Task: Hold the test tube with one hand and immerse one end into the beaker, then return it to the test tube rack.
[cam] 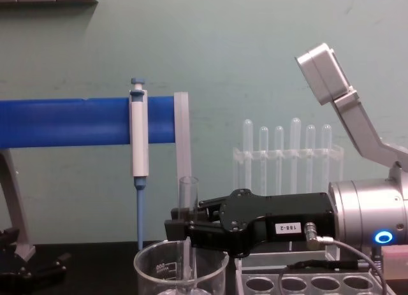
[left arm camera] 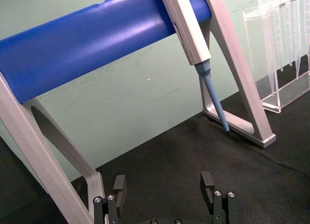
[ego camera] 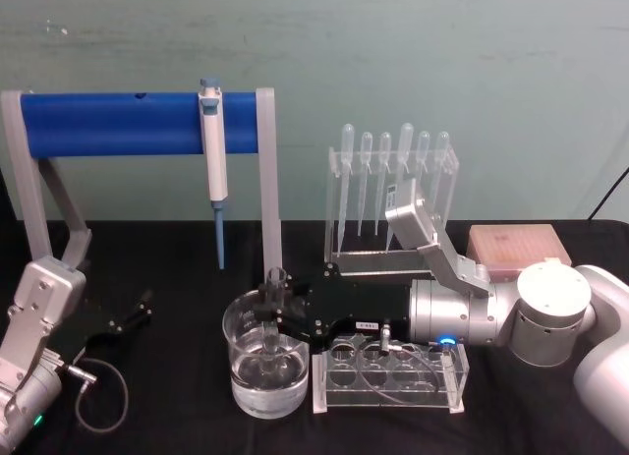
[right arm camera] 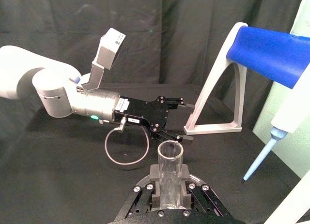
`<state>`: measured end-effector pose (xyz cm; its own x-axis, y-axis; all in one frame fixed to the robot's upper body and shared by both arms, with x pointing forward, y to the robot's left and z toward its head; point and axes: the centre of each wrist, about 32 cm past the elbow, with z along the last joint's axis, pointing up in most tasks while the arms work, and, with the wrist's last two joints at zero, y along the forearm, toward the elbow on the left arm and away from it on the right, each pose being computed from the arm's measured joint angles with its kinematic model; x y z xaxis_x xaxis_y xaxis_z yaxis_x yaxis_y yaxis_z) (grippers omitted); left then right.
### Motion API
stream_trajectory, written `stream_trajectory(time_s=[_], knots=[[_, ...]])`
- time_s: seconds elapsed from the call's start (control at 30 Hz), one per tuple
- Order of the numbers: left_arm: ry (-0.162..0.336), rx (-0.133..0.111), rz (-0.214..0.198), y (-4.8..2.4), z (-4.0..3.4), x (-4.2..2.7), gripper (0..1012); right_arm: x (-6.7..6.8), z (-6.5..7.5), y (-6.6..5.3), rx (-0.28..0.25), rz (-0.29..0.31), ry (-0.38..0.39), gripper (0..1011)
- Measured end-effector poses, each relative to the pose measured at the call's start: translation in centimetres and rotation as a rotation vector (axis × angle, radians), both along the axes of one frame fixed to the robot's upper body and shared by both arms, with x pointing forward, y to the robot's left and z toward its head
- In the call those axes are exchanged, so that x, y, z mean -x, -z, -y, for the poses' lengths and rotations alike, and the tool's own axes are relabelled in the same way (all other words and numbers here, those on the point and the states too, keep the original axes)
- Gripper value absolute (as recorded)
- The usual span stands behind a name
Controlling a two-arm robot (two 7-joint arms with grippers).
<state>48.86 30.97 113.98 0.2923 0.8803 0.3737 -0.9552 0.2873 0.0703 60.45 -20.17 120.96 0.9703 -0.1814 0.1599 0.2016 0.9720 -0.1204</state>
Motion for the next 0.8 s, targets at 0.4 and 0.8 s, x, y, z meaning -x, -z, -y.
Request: stream_trajectory(time_s=[0.4,0.8], knots=[[0.0,0.0,0.0,0.0,0.0,0.0,1000,0.0,0.0,0.0,0.0,0.0,0.0,224],[0.0,0.0,0.0,0.0,0.0,0.0,1000,0.0,0.0,0.0,0.0,0.0,0.0,224]])
